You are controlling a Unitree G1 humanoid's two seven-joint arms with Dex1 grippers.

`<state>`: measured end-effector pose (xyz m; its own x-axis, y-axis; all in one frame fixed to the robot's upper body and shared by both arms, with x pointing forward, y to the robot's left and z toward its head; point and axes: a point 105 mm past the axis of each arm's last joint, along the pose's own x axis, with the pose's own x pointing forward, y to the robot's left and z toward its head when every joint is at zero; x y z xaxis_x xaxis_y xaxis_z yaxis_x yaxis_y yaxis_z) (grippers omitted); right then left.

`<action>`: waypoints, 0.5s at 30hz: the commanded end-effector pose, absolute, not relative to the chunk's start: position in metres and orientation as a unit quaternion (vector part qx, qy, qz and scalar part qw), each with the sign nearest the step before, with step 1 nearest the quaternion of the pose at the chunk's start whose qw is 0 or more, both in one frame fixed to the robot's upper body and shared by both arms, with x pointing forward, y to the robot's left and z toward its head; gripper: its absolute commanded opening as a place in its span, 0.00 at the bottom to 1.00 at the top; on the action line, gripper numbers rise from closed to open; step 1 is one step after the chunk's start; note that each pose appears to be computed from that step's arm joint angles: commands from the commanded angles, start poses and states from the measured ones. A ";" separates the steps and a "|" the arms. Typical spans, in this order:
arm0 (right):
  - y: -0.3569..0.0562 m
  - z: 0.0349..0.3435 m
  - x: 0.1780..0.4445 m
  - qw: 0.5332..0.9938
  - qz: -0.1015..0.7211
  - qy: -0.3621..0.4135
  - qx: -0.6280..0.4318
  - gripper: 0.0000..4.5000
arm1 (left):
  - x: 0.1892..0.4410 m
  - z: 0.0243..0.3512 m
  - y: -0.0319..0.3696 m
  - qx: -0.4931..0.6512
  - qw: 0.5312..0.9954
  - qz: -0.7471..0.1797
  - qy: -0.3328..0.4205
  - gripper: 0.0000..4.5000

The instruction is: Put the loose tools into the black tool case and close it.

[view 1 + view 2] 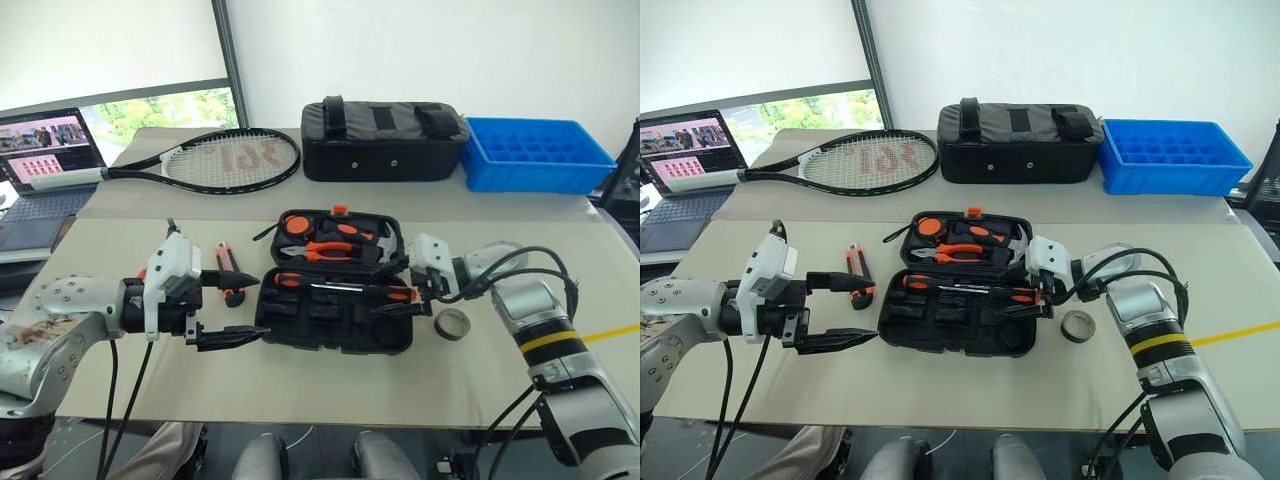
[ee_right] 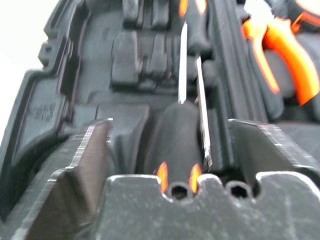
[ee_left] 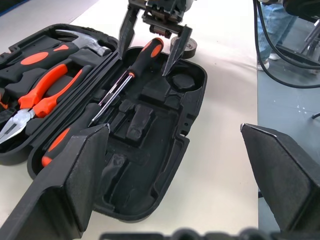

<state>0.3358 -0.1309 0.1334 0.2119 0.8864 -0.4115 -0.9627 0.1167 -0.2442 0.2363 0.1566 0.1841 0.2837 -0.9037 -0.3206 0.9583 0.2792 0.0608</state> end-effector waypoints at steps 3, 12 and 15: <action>-0.129 0.164 0.338 0.773 0.609 0.027 -0.175 0.98 | 0.238 0.191 0.155 0.139 0.787 -0.592 0.101 1.00; -0.174 0.162 0.325 0.770 0.603 0.074 -0.196 0.75 | 0.238 0.193 0.152 0.143 0.781 -0.600 0.099 1.00; -0.189 0.156 0.316 0.760 0.603 0.103 -0.217 0.49 | 0.237 0.193 0.152 0.143 0.779 -0.602 0.100 1.00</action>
<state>0.3208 -0.1822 0.1427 0.2505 0.8732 -0.4180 -0.9669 0.2043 -0.1528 0.2382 0.1540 0.1836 0.2620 -0.9048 -0.3358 0.9644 0.2584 0.0562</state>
